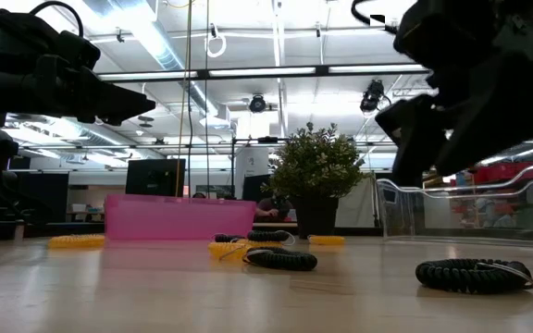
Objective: Sort spring keychains
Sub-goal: Put the black spring keychain into the transparent bin
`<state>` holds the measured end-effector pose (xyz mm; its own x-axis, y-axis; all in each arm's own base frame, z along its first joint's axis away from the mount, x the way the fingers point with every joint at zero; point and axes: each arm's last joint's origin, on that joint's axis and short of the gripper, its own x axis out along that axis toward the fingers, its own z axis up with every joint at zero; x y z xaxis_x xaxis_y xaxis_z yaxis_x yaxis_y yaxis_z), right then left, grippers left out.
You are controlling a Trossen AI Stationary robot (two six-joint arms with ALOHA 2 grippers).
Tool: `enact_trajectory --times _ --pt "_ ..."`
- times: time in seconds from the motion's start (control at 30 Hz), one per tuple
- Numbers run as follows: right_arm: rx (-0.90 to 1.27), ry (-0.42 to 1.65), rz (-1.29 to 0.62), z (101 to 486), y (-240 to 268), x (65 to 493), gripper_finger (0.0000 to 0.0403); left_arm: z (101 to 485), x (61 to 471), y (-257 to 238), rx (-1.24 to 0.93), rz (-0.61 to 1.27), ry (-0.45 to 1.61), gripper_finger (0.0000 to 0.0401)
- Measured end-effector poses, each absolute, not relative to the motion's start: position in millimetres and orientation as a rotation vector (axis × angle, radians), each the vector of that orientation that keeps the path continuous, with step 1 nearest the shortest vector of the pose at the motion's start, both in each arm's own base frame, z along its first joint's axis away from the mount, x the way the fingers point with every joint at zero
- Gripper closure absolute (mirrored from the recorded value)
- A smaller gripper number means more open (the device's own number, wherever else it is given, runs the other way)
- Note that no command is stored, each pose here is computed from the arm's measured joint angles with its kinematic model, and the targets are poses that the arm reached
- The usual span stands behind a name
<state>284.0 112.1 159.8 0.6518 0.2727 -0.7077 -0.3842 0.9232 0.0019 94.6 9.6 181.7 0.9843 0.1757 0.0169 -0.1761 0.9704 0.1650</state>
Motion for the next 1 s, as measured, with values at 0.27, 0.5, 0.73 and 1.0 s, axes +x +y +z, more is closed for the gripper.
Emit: enact_trajectory --times 0.27,0.5,0.73,1.0 --pt "-0.133 0.864 0.439 112 119 296 0.0204 182 95 10 0.166 0.179 -0.005 0.0201" --pt "-0.158 0.91 0.462 96 117 298 0.0204 182 95 10 0.167 0.178 -0.006 0.0201" --pt "-0.179 0.933 0.476 95 112 298 0.023 182 95 10 0.167 0.178 -0.006 0.0201" --pt "-0.243 0.957 0.555 96 108 295 0.0384 182 95 10 0.167 0.178 -0.006 0.0201"
